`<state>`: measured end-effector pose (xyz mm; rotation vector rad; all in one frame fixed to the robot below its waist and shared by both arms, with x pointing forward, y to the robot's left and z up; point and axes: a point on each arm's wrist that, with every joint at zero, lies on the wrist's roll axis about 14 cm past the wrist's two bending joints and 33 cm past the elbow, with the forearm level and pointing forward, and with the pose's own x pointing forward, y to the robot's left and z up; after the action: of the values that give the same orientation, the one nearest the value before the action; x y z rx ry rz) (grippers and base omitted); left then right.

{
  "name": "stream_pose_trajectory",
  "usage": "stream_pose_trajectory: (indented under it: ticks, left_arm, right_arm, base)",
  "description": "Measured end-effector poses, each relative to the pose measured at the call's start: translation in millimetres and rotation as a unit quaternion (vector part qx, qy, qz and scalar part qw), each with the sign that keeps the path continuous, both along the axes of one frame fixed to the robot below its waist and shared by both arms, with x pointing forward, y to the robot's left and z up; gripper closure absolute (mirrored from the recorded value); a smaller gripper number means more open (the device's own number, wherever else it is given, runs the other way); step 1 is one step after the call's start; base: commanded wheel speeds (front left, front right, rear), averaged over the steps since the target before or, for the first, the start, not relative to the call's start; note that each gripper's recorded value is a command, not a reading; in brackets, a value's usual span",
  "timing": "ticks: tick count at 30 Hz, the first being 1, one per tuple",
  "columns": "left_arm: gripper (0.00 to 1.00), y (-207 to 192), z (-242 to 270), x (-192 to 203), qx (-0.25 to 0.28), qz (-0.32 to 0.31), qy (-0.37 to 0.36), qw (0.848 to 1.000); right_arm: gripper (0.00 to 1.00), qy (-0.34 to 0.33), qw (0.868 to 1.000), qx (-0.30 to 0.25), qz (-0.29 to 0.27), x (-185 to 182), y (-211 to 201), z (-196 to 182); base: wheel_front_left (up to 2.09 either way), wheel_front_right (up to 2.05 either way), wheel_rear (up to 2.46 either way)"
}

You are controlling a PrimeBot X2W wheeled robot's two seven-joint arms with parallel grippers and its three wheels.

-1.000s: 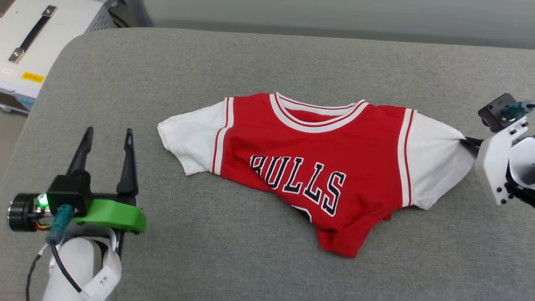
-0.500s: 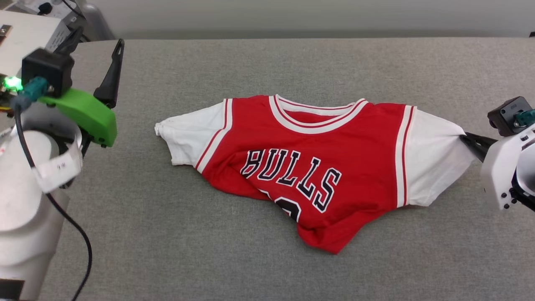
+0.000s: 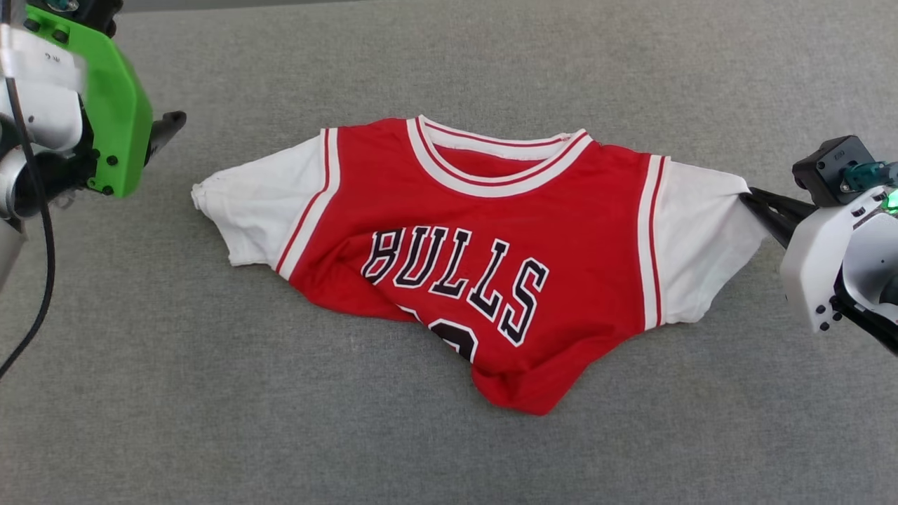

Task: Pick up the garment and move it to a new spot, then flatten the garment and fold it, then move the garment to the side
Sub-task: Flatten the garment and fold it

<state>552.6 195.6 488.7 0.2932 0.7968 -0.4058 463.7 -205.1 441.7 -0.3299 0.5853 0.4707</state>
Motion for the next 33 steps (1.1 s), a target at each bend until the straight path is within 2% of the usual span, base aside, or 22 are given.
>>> stream_pose_trajectory:
  ticks: [7,11,14,22,23,24,25,33]
  left_arm:
    - [0.00,-6.8,-50.8,-3.5,0.036,-0.023,0.102,0.994]
    - [0.00,-16.3,-86.2,-14.5,0.045,-0.044,0.155,0.986]
    - [0.00,-13.6,-112.8,-26.2,0.071,-0.056,0.195,0.977]
    - [0.00,-10.0,-133.2,-26.2,0.095,-0.073,0.219,0.968]
    - [0.12,-9.9,-134.1,-25.6,0.095,-0.075,0.219,0.968]
    - [0.64,-10.0,-134.5,-25.6,0.097,-0.078,0.219,0.968]
    - [1.00,-10.3,-134.4,-25.5,0.097,-0.080,0.217,0.968]
    - [1.00,-16.5,-124.5,-24.6,0.077,-0.086,0.171,0.978]
  right_arm:
    - [1.00,0.014,1.000,-0.004,-0.006,3.3,-2.9,-14.0]
    - [1.00,0.024,1.000,-0.004,-0.012,3.8,-5.4,-24.2]
    - [1.00,0.034,0.999,-0.004,-0.015,3.0,-5.7,-32.4]
    - [1.00,0.048,0.999,0.002,-0.024,0.5,-7.6,-46.1]
    - [1.00,0.050,0.998,0.002,-0.025,0.3,-8.2,-47.5]
    - [1.00,0.051,0.998,0.002,-0.026,0.2,-8.6,-48.4]
    - [1.00,0.050,0.998,0.003,-0.026,0.6,-8.1,-48.6]
    - [1.00,0.025,0.999,0.010,-0.030,6.7,-8.7,-34.5]
  base:
    - [0.00,0.00,0.00]
    - [0.00,0.00,0.00]
    - [0.00,0.00,0.00]
    - [0.00,0.00,0.00]
    - [0.00,0.00,0.00]
    - [0.00,0.00,0.00]
    - [0.00,0.00,0.00]
    - [0.00,0.00,0.00]
